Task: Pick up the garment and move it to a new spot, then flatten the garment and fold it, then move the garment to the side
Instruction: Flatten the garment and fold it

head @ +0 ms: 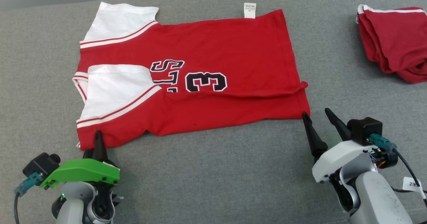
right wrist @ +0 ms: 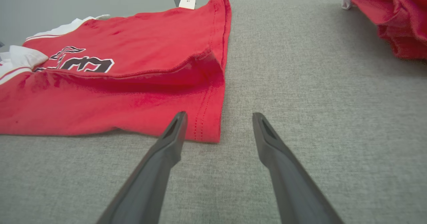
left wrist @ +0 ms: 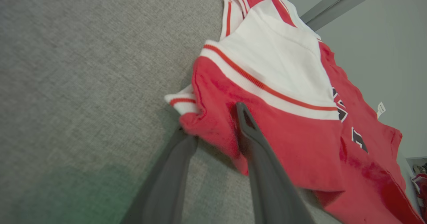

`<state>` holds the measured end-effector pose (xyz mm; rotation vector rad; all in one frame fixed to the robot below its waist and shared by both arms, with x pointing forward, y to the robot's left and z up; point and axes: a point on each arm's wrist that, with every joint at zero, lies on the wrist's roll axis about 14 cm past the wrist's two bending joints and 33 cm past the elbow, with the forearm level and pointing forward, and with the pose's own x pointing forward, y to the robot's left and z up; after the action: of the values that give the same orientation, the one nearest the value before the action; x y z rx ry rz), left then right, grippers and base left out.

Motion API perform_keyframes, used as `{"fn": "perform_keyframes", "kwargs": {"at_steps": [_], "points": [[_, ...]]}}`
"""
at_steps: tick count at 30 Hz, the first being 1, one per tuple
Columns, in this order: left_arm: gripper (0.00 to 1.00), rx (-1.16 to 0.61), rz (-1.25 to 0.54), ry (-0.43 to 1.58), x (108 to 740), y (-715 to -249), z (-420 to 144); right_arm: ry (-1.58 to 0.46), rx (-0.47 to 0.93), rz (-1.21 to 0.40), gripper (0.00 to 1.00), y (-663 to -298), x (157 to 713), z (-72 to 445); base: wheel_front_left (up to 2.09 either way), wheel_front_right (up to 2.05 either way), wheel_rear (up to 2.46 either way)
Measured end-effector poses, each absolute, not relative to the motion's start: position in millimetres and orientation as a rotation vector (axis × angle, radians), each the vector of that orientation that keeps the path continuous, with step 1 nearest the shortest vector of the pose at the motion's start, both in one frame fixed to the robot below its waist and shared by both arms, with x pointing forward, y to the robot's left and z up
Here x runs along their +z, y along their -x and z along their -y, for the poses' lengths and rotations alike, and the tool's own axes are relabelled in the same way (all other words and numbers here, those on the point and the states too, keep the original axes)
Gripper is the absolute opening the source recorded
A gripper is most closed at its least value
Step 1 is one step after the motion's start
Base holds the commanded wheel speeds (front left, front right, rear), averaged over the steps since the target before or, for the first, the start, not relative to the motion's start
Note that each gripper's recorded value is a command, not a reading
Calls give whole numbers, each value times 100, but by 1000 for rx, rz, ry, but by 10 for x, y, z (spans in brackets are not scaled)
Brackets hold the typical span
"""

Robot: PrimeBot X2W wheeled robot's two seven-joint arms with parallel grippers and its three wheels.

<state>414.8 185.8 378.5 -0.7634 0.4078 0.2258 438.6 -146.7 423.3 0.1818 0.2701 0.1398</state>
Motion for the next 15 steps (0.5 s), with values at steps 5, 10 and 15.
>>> {"fn": "perform_keyframes", "kwargs": {"at_steps": [5,10,15], "points": [[0,220,-335,761,3892,-4218,-1914,-213,148,-333,100,-4424,4097,1407,0,0,0],[0,193,-275,743,4027,-4267,-1923,-196,183,-407,100,-4497,3962,1284,0,0,0],[0,169,-229,736,4158,-4300,-1914,-206,225,-457,31,-4538,3916,1137,0,0,0]]}}
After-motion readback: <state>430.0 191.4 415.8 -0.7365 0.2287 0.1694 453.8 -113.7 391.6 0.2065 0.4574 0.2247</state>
